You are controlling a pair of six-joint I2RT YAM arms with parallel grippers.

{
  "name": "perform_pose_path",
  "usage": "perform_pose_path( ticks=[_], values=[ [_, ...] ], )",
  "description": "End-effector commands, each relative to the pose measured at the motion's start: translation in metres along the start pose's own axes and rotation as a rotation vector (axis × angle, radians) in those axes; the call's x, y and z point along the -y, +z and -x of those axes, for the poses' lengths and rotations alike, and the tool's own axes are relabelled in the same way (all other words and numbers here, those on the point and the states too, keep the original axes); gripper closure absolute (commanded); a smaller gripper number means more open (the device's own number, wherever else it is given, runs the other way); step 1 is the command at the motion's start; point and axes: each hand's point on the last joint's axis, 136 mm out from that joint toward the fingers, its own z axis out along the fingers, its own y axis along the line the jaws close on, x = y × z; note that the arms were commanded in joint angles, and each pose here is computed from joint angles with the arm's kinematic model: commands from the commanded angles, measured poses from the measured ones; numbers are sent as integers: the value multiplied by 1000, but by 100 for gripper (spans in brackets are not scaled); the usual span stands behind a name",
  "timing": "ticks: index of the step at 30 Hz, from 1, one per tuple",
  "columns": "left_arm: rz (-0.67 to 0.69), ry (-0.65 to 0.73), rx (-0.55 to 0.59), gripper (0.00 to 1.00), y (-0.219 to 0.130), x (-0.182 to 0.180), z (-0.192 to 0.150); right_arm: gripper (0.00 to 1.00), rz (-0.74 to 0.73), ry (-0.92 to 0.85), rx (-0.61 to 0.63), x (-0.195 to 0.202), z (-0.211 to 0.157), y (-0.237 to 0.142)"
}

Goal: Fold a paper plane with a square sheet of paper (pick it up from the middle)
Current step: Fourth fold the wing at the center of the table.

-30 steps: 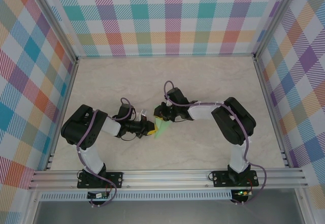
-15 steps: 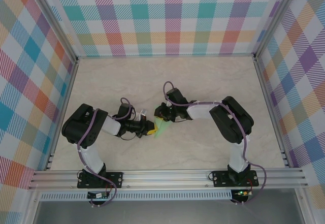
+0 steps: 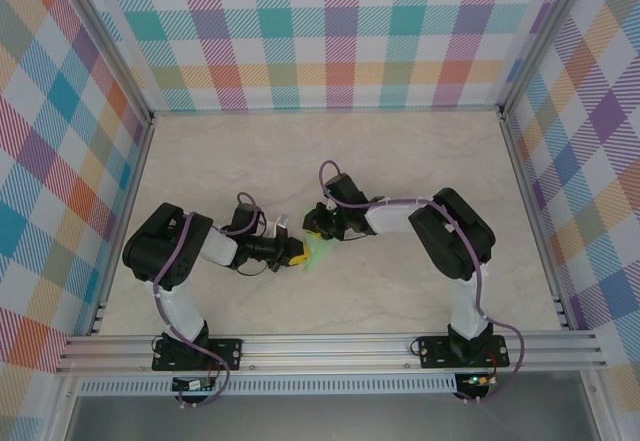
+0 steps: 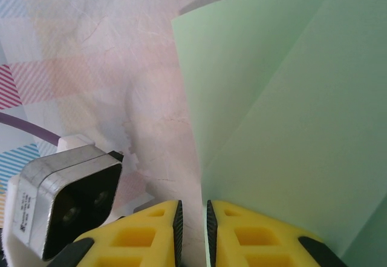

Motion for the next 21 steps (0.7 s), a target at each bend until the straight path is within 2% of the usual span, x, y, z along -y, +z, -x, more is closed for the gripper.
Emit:
perform_pose_path(
  ticks=[1,7,11,14,21],
  values=[
    [89,-86,64,95,-4,-31,10,79,-13,-16,-7,3,4,5],
    [101,-95,66,95,-4,-35,10,79,-51,9,-29,14,1,10],
    [120,-90,64,87,-6,-37,7,80,-107,33,-50,31,-4,14],
    [127,-71,54,76,-9,-34,3,80,-134,44,-55,40,-8,14],
    [172,-47,33,74,-15,-34,-5,79,-133,43,-63,40,-10,13]
  ],
)
